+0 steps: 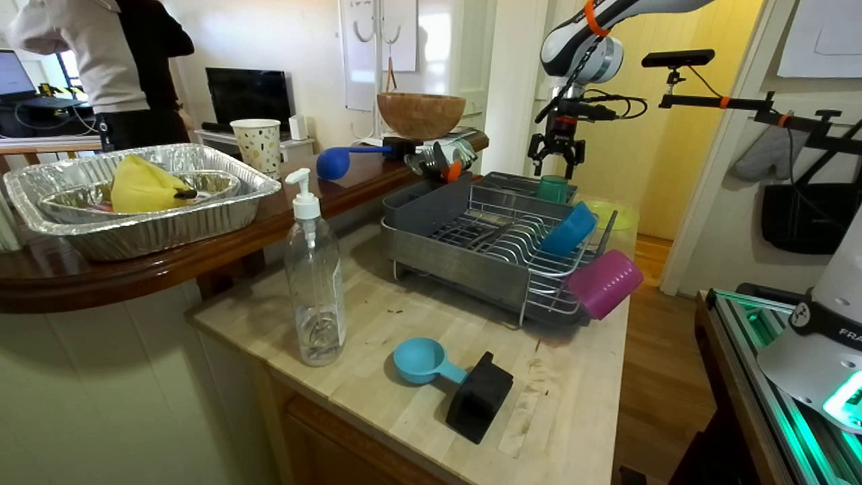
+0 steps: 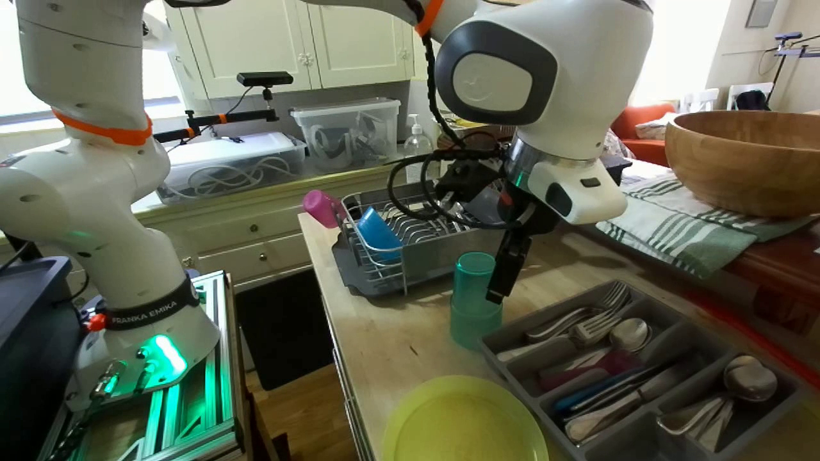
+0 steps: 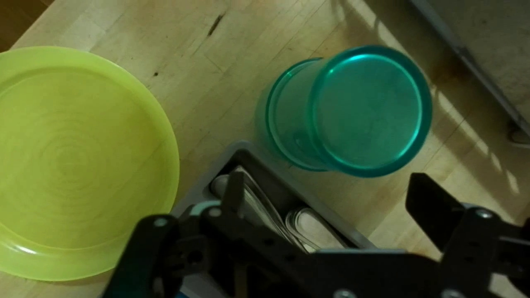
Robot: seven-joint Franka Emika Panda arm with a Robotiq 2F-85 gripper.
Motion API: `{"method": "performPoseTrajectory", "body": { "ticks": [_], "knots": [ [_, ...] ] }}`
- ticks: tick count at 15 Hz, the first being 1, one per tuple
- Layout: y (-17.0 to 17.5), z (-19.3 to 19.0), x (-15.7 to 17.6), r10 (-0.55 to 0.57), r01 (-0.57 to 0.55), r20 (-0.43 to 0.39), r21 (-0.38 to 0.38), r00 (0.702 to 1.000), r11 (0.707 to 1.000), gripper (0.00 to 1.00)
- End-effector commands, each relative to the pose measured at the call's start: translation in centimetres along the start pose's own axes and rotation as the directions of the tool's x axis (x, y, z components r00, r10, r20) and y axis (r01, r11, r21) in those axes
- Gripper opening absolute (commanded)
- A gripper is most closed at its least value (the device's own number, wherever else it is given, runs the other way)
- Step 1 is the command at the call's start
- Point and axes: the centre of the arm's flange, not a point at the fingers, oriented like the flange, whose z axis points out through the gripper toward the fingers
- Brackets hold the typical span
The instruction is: Place the green cup between the drying rack and the cutlery rack and place it right side up
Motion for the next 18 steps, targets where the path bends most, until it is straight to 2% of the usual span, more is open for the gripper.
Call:
{"method": "performPoseTrajectory", "body": {
  "ticks": [1,6,18],
  "knots": [
    [-0.3,0.7,2.3,0.022,-0.022,0.062,0.004,0.998,1.0,1.0],
    [-0.7,1.9,3.5,0.039,-0.041,0.135,0.014,0.99,0.999,1.0],
    [-2.0,5.6,4.5,0.024,-0.015,0.285,-0.036,0.958,0.999,1.0]
  ]
}}
